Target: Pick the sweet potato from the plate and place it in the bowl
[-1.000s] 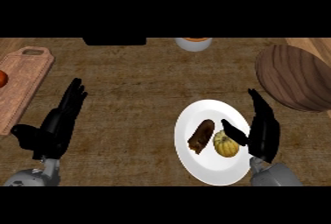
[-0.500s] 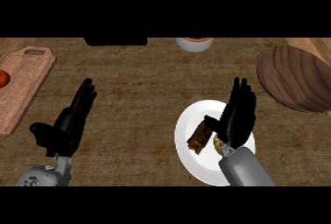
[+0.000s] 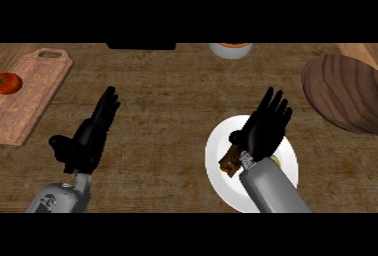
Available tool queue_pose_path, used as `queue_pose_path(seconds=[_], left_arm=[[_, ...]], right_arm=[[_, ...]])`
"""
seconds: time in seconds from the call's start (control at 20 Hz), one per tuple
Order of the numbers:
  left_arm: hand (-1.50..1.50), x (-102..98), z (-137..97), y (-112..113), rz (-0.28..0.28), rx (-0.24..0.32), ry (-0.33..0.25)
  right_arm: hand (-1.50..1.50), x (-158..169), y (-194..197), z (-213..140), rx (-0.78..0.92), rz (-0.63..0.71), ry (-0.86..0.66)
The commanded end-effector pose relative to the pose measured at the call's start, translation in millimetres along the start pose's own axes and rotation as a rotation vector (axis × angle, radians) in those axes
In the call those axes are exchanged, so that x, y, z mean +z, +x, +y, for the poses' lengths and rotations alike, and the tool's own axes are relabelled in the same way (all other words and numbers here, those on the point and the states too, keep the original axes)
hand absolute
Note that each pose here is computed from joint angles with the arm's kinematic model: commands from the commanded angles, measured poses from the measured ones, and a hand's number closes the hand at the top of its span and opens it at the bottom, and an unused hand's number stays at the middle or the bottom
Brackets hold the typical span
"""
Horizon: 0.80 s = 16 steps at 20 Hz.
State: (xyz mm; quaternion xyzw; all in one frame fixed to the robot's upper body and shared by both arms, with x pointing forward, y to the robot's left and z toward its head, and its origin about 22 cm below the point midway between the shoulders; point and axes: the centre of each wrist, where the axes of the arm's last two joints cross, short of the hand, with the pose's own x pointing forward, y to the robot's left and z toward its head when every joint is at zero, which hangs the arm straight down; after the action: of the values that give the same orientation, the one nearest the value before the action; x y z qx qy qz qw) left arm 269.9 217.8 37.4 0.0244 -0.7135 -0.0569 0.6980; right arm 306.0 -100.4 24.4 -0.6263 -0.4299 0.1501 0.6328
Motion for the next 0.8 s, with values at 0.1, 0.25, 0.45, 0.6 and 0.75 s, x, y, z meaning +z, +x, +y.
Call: queue_pose_path(seconds=[0.1, 0.25, 0.45, 0.6, 0.75], left_arm=[[0.00, -1.6, -7.1, -4.4, -0.004, -0.002, -0.008], [0.00, 1.9, 5.5, -10.5, 0.012, 0.011, 0.004], [0.00, -4.7, -1.4, -11.6, 0.006, 0.001, -0.007], [0.00, -2.3, -15.7, -9.1, -0.008, 0.005, 0.002], [0.00, -3.6, -2.3, -3.9, 0.016, 0.013, -0.015]], right_arm=[[-1.50, -5.2, 5.4, -2.6, 0.070, 0.292, 0.095], [-1.50, 1.1, -5.7, 5.8, 0.109, 0.305, 0.128], [-1.50, 8.5, -3.6, -0.3, 0.066, 0.288, 0.156], [-1.50, 12.2, 1.1, -6.3, 0.040, 0.259, 0.137], [-1.50, 16.5, 1.2, -12.2, -0.023, 0.249, 0.134]])
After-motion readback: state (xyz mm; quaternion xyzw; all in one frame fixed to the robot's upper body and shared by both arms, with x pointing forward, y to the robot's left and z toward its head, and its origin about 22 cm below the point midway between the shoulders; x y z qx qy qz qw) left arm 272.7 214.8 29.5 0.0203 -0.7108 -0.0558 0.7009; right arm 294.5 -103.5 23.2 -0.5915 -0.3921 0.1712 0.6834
